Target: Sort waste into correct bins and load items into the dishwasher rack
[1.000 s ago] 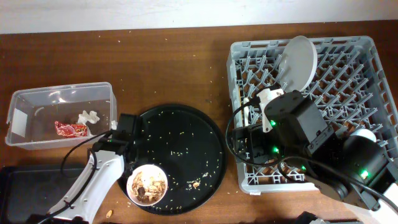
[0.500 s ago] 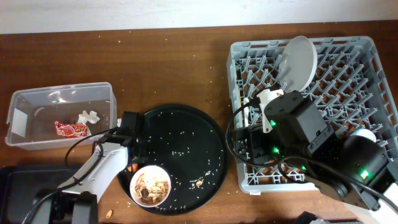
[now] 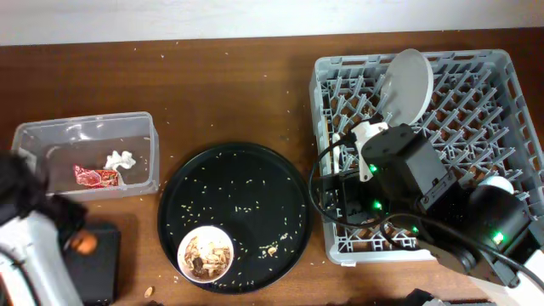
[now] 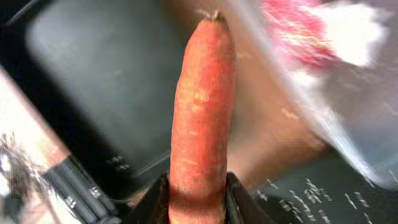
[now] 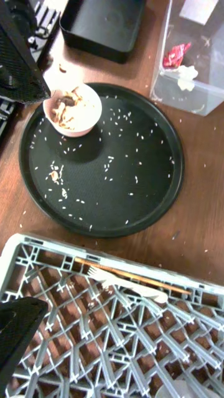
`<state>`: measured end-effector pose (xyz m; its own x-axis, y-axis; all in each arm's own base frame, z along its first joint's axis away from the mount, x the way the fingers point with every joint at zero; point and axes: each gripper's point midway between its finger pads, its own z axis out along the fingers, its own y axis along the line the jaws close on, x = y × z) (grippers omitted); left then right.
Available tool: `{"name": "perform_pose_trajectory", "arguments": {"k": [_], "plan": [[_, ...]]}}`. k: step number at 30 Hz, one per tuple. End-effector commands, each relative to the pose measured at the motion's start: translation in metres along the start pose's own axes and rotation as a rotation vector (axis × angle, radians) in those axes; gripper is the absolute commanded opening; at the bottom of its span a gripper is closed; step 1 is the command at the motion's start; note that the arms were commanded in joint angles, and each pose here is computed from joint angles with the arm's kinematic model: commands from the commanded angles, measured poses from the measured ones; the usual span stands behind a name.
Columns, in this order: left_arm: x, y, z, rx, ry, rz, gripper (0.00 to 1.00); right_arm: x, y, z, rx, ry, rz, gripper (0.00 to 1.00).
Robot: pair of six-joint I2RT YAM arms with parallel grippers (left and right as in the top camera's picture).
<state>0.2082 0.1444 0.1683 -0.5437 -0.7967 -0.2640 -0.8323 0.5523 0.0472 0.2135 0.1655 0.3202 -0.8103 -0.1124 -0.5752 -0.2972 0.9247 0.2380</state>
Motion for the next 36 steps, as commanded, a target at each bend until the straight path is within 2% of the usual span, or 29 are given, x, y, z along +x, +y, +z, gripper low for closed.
{"name": "perform_pose_trajectory", "arguments": {"k": [1, 2, 3, 4, 6, 7, 9, 10, 12, 14, 16, 18, 21, 23, 25, 26, 27, 28, 31, 32, 33, 36], "plan": [[0.028, 0.063, 0.063, -0.021, 0.149, -0.32, 0.0, 0.0, 0.001, -0.002, -0.005, -0.002, -0.001, 0.99], [0.028, 0.072, 0.068, -0.001, 0.157, -0.385, 0.27, 0.001, 0.001, -0.002, -0.004, 0.0, -0.001, 0.99], [0.024, 0.072, 0.069, 0.043, 0.15, -0.373, 0.62, 0.0, 0.001, -0.002, -0.005, -0.001, -0.001, 0.99], [0.024, 0.071, 0.069, 0.055, 0.15, -0.367, 0.79, 0.001, 0.001, -0.002, -0.004, -0.001, -0.001, 0.99], [0.012, 0.049, 0.051, 0.193, 0.149, -0.346, 0.84, 0.001, 0.001, -0.002, -0.004, 0.0, -0.001, 0.99], [0.001, 0.027, 0.028, 0.319, 0.124, -0.247, 0.78, 0.001, 0.001, -0.002, -0.004, 0.0, -0.001, 0.99], [0.002, -0.018, -0.019, 0.431, 0.039, 0.041, 0.74, 0.0, 0.001, -0.002, -0.004, -0.004, -0.001, 0.99], [0.026, -0.059, -0.045, 0.504, -0.019, 0.308, 0.73, -0.004, -0.001, -0.002, 0.01, -0.021, 0.0, 0.99], [0.064, -0.094, -0.064, 0.566, -0.026, 0.57, 0.73, -0.015, -0.02, -0.006, 0.098, -0.088, 0.085, 0.99], [0.136, -0.128, -0.079, 0.591, 0.028, 0.915, 0.62, -0.035, -0.069, -0.017, 0.212, -0.182, 0.285, 0.99], [0.165, -0.131, -0.071, 0.502, 0.038, 0.978, 0.61, -0.032, -0.104, -0.02, 0.242, -0.154, 0.388, 0.99], [0.203, -0.134, -0.061, 0.483, 0.09, 1.038, 0.62, -0.031, -0.123, -0.025, 0.24, -0.152, 0.457, 0.99], [0.251, -0.138, -0.014, 0.393, 0.163, 1.056, 0.58, -0.03, -0.126, -0.025, 0.249, -0.149, 0.467, 0.99], [0.27, -0.145, 0.011, 0.305, 0.188, 1.064, 0.51, -0.03, -0.127, -0.023, 0.251, -0.143, 0.468, 0.99], [0.281, -0.142, 0.04, 0.156, 0.189, 1.082, 0.45, -0.031, -0.128, -0.019, 0.254, -0.131, 0.47, 0.99], [0.289, -0.143, 0.052, 0.121, 0.214, 1.095, 0.37, -0.031, -0.129, -0.016, 0.257, -0.121, 0.471, 0.99], [0.294, -0.142, 0.065, 0.072, 0.232, 1.093, 0.27, -0.031, -0.13, -0.012, 0.26, -0.11, 0.473, 0.99], [0.294, -0.14, 0.074, 0.029, 0.238, 1.067, 0.21, -0.032, -0.131, -0.009, 0.262, -0.1, 0.475, 0.99], [0.292, -0.14, 0.078, 0.013, 0.224, 1.066, 0.14, -0.032, -0.135, 0.003, 0.272, -0.063, 0.48, 0.99], [0.292, -0.14, 0.078, 0.013, 0.224, 1.066, 0.05, -0.032, -0.135, 0.006, 0.275, -0.052, 0.482, 0.99], [0.287, -0.141, 0.079, 0.003, 0.197, 1.067, 0.0, -0.032, -0.136, 0.009, 0.277, -0.042, 0.483, 0.99], [0.266, -0.149, 0.055, 0.027, 0.127, 1.033, 0.0, -0.03, -0.139, 0.016, 0.289, -0.016, 0.487, 0.99]]}}
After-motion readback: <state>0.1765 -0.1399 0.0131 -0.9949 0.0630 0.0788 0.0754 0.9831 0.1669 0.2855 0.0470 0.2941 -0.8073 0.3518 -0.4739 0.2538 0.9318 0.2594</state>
